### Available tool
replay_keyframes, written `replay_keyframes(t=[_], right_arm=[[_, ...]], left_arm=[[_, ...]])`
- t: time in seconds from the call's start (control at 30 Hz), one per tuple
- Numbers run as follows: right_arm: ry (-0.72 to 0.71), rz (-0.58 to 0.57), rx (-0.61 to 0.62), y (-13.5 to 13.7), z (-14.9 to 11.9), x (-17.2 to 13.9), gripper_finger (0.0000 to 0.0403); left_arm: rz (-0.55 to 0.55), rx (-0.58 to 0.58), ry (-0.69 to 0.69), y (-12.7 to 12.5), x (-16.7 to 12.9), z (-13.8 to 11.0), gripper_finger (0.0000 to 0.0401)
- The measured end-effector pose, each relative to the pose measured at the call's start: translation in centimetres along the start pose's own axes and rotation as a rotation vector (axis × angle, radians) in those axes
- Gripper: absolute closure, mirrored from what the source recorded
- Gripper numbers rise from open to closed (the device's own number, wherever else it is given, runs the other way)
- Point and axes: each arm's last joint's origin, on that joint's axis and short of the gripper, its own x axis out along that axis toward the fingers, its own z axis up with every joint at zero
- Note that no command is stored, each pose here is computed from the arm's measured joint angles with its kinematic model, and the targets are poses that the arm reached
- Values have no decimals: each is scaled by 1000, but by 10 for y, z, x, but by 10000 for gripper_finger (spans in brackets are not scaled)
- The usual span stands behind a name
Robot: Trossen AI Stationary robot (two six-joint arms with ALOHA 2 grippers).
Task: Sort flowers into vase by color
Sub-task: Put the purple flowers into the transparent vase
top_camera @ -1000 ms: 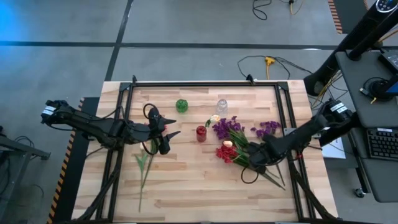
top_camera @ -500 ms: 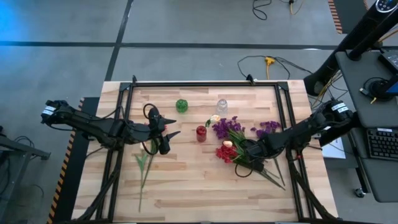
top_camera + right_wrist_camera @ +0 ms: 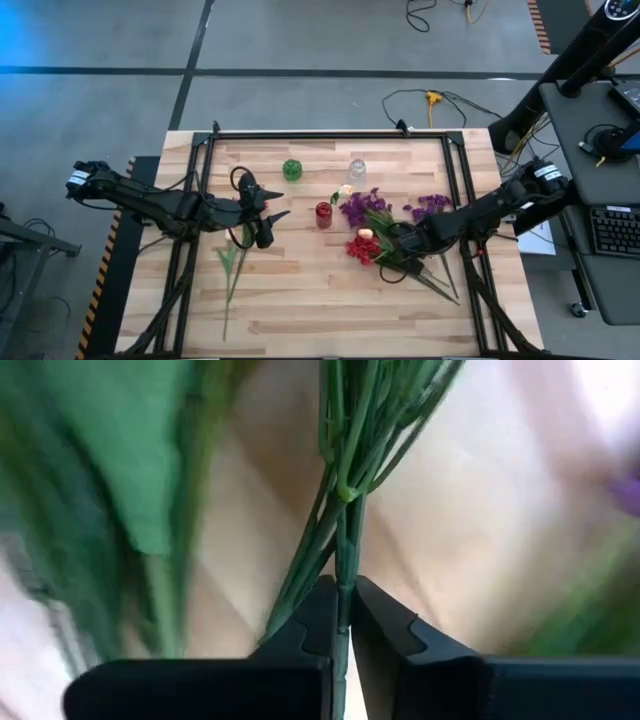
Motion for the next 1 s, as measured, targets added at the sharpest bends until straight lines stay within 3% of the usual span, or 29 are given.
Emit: replay_keyframes(t=[0.2, 0.47, 0.7, 0.87, 1.0], right_arm=[[-41, -30, 99, -10, -8, -34, 392], [-212, 102, 238, -16, -25, -68, 392], [-466, 179, 248, -14, -44, -88, 393], [-568, 229, 255, -6, -53, -92, 393], [-749, 293, 166, 7, -61, -100, 392]], left_arm=[[0, 0, 0, 0, 0, 0, 189], [-1, -2, -2, 0, 0, 0, 189], [-1, -10, -4, 0, 0, 0, 189], [-1, -13, -7, 0, 0, 1, 189], [-1, -14, -7, 0, 0, 1, 189]])
